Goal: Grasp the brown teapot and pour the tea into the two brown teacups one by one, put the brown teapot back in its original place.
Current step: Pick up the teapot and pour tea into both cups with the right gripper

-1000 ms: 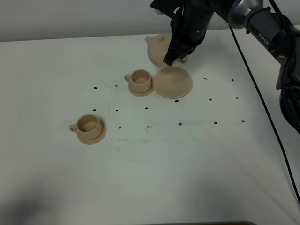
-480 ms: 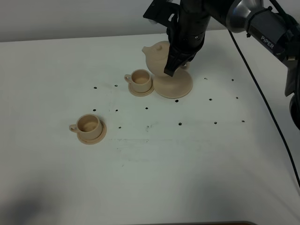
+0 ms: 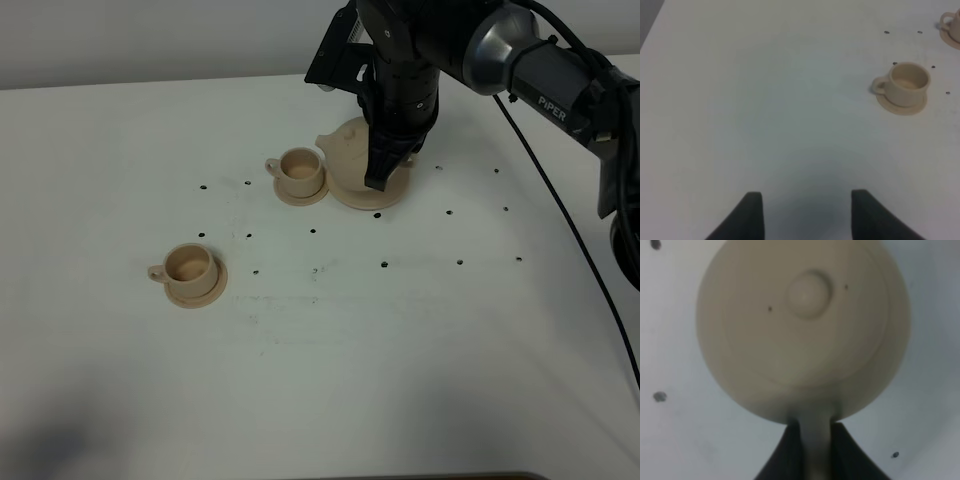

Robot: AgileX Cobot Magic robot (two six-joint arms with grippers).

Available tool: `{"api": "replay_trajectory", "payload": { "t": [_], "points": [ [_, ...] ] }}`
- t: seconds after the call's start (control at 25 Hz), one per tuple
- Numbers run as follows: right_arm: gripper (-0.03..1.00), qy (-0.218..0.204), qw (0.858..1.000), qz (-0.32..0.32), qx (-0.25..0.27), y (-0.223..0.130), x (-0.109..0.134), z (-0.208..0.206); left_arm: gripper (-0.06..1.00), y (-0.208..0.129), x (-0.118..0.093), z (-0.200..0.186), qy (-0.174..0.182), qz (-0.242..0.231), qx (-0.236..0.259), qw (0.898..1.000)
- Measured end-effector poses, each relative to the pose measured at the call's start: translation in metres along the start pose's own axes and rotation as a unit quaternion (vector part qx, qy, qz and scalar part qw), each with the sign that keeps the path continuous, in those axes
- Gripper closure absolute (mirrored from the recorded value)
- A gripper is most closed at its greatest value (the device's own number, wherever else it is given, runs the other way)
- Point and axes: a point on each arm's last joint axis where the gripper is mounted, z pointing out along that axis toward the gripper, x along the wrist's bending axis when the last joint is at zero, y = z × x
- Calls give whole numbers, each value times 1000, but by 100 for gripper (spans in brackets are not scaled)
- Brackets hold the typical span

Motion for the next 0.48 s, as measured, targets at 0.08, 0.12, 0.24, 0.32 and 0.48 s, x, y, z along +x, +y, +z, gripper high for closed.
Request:
{"api": "replay_trajectory", "payload": {
  "t": [0.08,0.12,0.24,0.32,0.48],
  "points": [
    [88,-6,1000,-9,5,1,1,1,51,0,0,0,0,0,0,1000],
    [88,-9,1000,-15,8,2,3,2,51,0,0,0,0,0,0,1000],
    [88,-21,999,-35,21,7,10,9,51,0,0,0,0,0,0,1000],
    [88,-24,998,-47,30,10,15,15,51,0,0,0,0,0,0,1000],
    [88,-29,997,-62,37,14,20,22,51,0,0,0,0,0,0,1000]
  ]
}}
